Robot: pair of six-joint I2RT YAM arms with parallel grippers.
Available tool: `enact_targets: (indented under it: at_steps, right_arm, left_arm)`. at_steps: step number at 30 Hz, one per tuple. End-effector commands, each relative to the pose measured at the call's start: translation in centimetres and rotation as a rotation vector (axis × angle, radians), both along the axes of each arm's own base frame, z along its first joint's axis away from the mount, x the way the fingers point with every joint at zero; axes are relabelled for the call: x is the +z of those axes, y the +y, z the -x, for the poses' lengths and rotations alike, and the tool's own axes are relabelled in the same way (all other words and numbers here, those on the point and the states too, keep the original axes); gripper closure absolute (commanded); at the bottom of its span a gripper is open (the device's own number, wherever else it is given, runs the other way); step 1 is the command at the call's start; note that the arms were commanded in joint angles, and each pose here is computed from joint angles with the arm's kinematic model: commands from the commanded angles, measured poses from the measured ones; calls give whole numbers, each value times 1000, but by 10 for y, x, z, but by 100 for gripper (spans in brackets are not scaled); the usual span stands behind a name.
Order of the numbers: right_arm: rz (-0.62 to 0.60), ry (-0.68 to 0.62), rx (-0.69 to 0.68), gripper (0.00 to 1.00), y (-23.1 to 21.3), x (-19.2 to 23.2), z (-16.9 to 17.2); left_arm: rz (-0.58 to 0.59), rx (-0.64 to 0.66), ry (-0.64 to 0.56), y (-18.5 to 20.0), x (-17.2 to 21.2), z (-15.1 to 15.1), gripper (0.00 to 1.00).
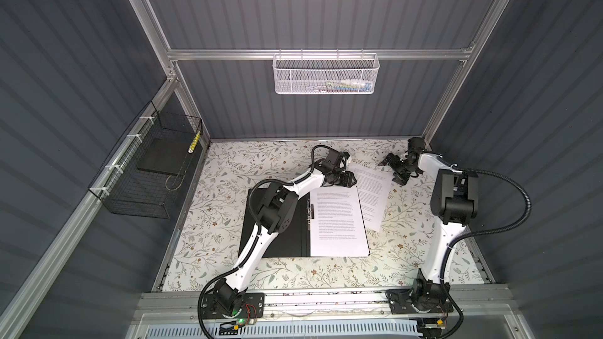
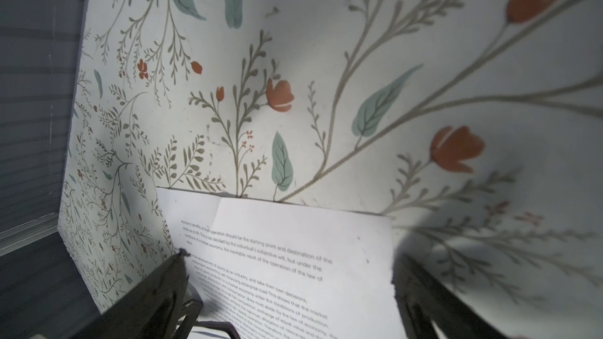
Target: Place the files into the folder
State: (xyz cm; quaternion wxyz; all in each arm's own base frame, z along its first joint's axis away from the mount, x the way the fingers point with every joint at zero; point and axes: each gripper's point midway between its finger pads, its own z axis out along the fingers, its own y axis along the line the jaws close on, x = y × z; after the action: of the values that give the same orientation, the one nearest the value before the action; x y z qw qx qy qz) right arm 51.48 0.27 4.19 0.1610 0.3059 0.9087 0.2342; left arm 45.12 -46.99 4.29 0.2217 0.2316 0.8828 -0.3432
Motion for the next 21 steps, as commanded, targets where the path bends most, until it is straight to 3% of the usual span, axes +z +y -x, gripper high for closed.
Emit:
enact_targets:
  at_steps: [1,8,18,21]
  right_arm:
    - [24,77,34,1,8,-15,15]
    - [35,131,53,1,17,-21,27]
    - [-28,122,104,1,45,-15,46]
    - [1,108,109,1,43,-12,47]
  left_arm:
    - [-79,17,106,18,-36,13,48]
    - [-68,14,111,18,-34,13,48]
    - [-61,14,132,19,-42,13,48]
    - [-58,12,138,20,-43,14,48]
